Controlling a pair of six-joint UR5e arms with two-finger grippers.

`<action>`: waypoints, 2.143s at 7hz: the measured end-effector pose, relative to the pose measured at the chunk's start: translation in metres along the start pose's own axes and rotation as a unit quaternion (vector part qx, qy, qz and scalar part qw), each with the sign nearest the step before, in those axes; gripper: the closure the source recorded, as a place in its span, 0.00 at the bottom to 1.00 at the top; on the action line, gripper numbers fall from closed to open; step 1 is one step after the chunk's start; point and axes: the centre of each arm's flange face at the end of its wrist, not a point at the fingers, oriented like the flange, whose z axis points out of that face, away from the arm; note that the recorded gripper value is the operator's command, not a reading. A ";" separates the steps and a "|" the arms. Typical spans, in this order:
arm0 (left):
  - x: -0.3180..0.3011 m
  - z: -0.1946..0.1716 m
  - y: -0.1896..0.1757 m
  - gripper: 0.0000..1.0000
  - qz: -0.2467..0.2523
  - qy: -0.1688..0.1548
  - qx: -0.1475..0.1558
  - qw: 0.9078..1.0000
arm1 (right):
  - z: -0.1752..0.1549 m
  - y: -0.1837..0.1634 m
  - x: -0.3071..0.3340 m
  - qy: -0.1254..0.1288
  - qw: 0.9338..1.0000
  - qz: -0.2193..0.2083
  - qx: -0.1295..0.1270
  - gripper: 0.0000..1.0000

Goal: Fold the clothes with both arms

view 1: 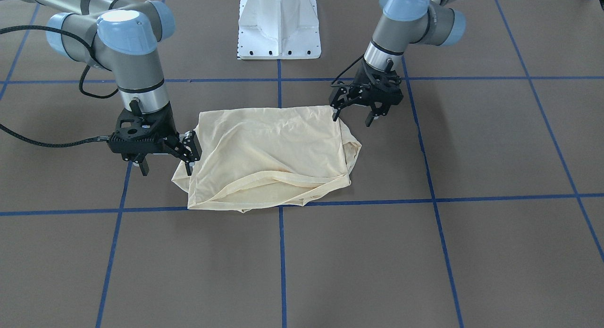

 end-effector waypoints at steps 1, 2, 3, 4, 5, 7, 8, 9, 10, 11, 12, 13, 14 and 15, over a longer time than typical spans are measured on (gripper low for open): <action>0.012 0.010 0.040 0.19 -0.019 0.005 -0.017 1.000 | -0.001 0.000 0.001 0.000 1.000 -0.001 0.000 0.00; 0.021 0.016 0.069 0.35 -0.033 0.008 -0.034 0.999 | -0.001 0.000 0.001 0.000 1.000 -0.001 0.000 0.00; 0.027 0.019 0.086 0.37 -0.038 0.009 -0.044 0.998 | -0.001 0.001 0.000 -0.001 1.000 -0.001 0.001 0.00; 0.030 0.020 0.092 0.37 -0.040 0.010 -0.048 0.998 | -0.001 0.000 0.000 -0.001 1.000 -0.002 0.001 0.00; 0.030 0.020 0.091 0.37 -0.041 0.010 -0.047 0.998 | -0.002 0.000 0.000 -0.001 1.000 -0.002 0.001 0.00; 0.023 0.016 0.065 0.37 -0.045 0.008 -0.027 0.999 | -0.002 0.000 -0.001 -0.001 1.000 -0.002 0.002 0.00; 0.019 0.014 0.051 0.37 -0.039 0.005 -0.017 0.999 | -0.001 0.001 -0.001 -0.001 1.000 -0.002 0.002 0.00; 0.015 0.013 0.041 0.37 -0.030 0.003 -0.009 1.000 | -0.001 0.001 -0.001 -0.001 1.000 -0.001 0.002 0.00; 0.014 0.013 0.038 0.38 -0.026 0.002 -0.007 1.000 | -0.001 0.001 -0.001 -0.001 1.000 -0.001 0.002 0.00; 0.014 0.014 0.039 0.56 -0.025 0.002 -0.008 1.000 | -0.001 0.001 -0.001 0.000 1.000 -0.002 0.002 0.00; 0.015 0.015 0.041 0.90 -0.025 0.002 -0.010 1.000 | 0.000 0.001 -0.001 0.000 1.000 -0.002 0.002 0.00; 0.016 0.016 0.042 1.00 -0.026 0.003 -0.012 1.000 | 0.000 0.001 0.000 0.001 1.000 -0.002 0.001 0.00; 0.017 0.016 0.043 1.00 -0.025 0.005 -0.013 1.000 | 0.001 0.001 0.000 0.002 1.000 -0.002 0.001 0.00; 0.017 0.013 0.041 1.00 -0.021 0.007 -0.012 1.000 | 0.001 0.001 0.000 0.002 1.000 -0.002 0.001 0.00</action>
